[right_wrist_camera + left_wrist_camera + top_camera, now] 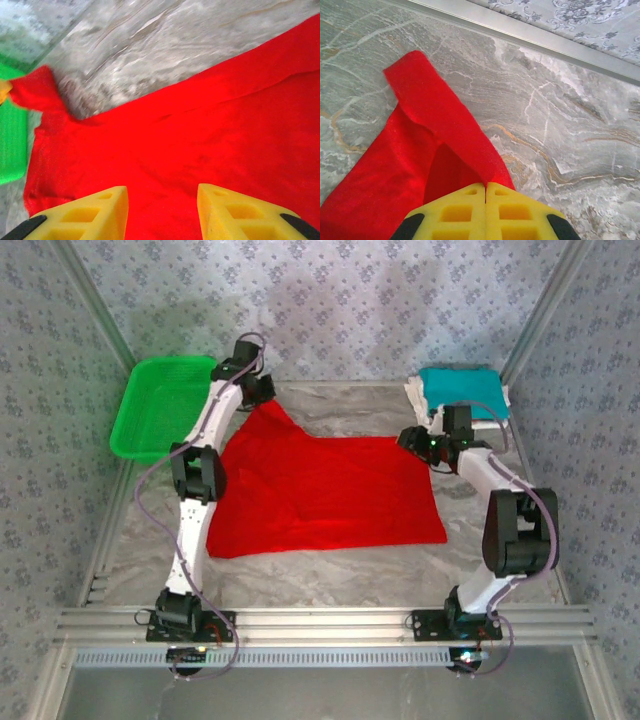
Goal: Fold and stack the t-shirts
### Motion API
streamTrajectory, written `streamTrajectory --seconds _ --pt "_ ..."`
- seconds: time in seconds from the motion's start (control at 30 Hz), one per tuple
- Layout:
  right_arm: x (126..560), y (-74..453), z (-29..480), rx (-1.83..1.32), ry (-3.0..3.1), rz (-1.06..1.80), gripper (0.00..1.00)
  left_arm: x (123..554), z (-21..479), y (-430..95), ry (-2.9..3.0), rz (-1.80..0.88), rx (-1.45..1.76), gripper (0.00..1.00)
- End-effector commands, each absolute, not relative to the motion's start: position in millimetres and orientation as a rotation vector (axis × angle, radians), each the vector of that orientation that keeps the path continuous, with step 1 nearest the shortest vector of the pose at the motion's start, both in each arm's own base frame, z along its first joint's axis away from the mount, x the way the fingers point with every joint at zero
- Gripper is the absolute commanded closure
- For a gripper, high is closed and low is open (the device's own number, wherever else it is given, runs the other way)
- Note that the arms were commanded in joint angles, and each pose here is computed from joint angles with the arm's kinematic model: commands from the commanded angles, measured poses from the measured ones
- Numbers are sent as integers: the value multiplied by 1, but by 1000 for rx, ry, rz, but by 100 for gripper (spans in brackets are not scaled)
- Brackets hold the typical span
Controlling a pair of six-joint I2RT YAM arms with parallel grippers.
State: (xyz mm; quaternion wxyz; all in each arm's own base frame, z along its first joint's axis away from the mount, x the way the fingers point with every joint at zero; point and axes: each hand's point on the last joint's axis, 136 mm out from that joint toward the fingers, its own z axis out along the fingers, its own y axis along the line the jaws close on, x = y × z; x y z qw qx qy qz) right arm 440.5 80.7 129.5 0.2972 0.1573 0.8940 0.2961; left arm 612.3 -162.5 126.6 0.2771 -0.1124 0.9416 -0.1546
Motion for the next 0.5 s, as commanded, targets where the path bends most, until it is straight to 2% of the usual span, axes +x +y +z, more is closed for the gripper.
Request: streamTrajectory --seconds 0.0,0.23,0.47 --pt "449 52 107 625 2415 736 56 592 176 -172 2499 -445 -273 100" --pt "458 35 79 796 2453 746 47 563 192 -171 2461 -451 -300 100" --pt "482 27 80 843 2415 780 43 540 188 -180 2471 -460 -272 100"
